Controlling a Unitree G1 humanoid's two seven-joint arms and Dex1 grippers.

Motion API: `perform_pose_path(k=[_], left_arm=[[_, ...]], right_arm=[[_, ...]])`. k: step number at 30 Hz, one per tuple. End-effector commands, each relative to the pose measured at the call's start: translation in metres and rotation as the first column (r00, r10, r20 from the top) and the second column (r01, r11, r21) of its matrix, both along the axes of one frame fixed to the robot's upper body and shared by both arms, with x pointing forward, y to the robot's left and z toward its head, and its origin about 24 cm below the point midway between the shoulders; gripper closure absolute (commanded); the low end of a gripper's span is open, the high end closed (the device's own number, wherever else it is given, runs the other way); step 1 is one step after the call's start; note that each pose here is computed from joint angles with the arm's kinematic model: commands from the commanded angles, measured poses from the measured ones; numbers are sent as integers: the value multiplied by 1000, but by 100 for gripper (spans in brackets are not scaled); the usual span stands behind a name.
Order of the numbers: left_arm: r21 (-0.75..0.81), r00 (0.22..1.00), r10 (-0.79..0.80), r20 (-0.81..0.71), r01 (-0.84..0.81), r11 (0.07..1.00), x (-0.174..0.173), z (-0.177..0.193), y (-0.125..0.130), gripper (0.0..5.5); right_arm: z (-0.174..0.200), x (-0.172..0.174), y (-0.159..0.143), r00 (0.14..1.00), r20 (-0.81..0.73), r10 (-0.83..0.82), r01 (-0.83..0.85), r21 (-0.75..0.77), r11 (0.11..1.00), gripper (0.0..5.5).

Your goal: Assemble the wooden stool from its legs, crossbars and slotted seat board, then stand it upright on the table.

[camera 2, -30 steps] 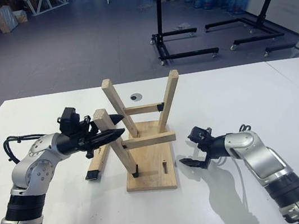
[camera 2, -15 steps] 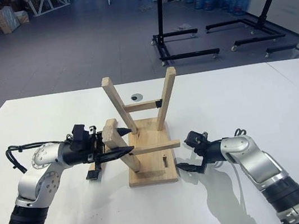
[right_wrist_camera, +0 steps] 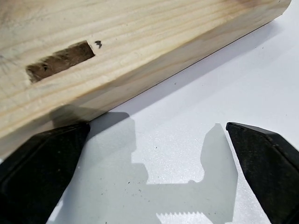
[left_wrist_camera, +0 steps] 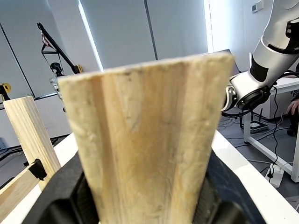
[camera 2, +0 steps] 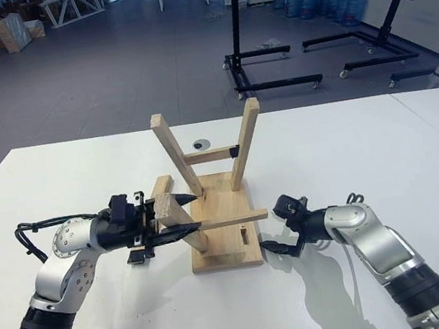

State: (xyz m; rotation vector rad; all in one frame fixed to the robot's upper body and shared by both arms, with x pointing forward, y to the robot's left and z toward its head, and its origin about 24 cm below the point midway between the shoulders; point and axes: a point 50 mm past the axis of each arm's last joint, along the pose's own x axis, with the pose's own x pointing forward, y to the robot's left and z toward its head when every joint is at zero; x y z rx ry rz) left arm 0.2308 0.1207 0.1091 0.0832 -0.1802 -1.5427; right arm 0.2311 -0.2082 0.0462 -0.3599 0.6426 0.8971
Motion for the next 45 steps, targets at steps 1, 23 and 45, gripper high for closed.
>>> perform_pose_path(k=[1, 23, 45], left_arm=[[131, 987, 28, -159, -7, 991, -7, -35, 5, 277], [344, 557, 797, -233, -720, 603, 10, 10, 89, 13], [689, 124, 961, -247, -676, 264, -2, -64, 44, 41]], right_arm=[[-2, -3, 7, 1000, -9, 10, -10, 32, 999, 10], [-4, -9, -30, 979, 43, -198, 199, -1, 980, 10], [-10, -4, -10, 977, 60, -202, 200, 42, 979, 10]])
